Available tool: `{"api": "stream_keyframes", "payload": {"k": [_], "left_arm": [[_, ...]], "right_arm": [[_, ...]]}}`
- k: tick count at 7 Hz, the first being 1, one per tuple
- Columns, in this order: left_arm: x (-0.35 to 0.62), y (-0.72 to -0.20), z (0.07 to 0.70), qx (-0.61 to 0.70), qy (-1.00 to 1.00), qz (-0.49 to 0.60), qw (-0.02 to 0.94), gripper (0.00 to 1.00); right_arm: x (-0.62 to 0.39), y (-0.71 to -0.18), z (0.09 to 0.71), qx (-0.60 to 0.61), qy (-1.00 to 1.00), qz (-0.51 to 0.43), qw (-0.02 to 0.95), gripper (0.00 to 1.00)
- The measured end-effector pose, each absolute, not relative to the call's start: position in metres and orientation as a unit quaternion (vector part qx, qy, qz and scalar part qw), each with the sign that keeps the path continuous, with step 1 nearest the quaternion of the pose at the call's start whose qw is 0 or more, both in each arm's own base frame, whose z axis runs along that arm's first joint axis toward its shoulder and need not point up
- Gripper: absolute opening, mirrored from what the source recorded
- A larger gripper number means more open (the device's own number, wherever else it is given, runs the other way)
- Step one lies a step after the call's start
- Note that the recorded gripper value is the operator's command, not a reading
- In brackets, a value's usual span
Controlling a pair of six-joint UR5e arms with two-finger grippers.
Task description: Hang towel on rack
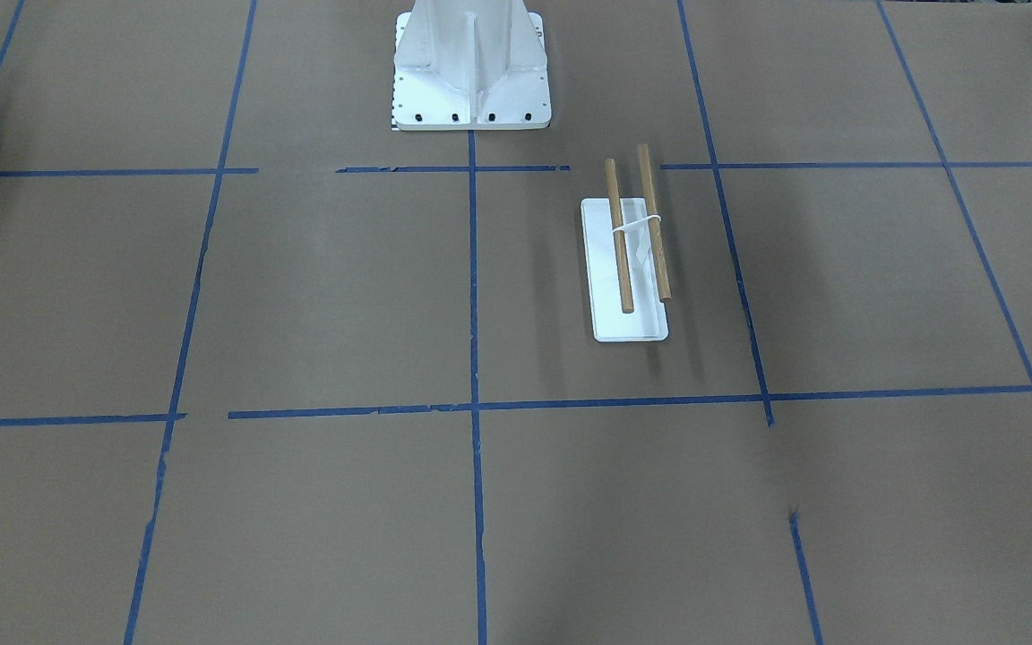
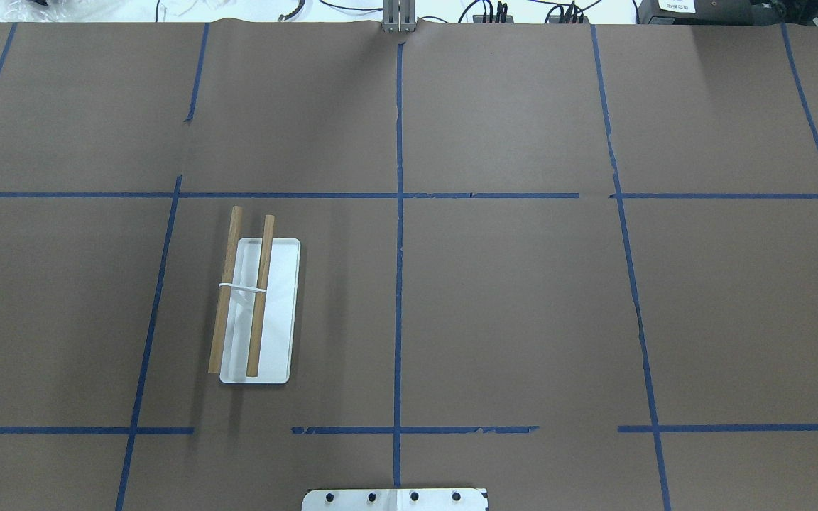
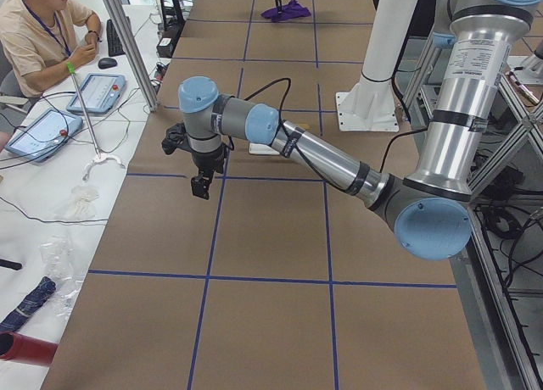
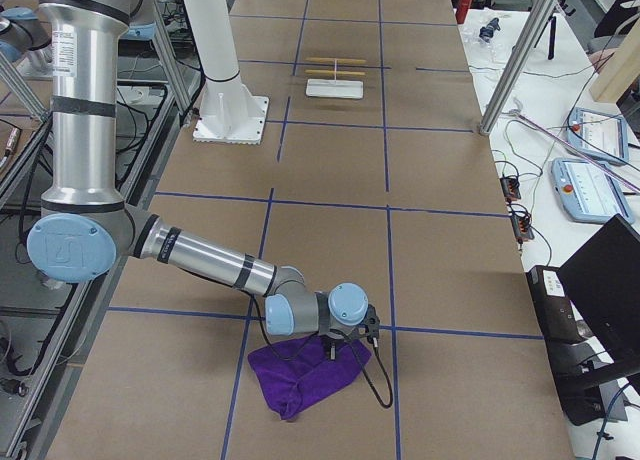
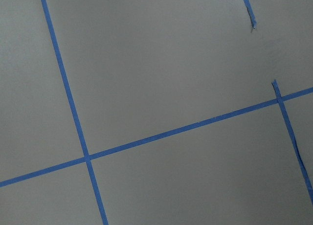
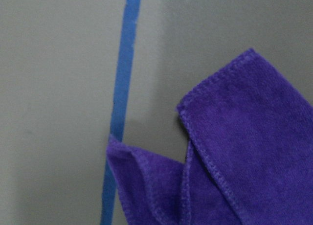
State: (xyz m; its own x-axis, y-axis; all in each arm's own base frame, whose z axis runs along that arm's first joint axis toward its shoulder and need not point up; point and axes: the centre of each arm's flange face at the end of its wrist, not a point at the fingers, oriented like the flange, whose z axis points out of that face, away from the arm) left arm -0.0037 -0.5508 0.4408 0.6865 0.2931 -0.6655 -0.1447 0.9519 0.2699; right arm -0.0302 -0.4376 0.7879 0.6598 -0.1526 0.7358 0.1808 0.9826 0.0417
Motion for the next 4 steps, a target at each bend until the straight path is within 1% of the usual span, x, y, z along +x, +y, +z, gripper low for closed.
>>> {"api": "stream_keyframes", "payload": {"k": [2, 4], "left_arm": [[0.006, -0.557, 0.430, 0.104, 0.379, 0.129, 0.910, 1.00], [0.046, -0.570, 0.396, 0.115, 0.385, 0.164, 0.901, 1.00]], "right_arm": [[-0.008, -0.443, 0.716, 0.020, -0.440, -0.056, 0.896, 0.00], [0.004, -0.443, 0.590, 0.038, -0.476, 0.009, 0.878, 0.00]]}}
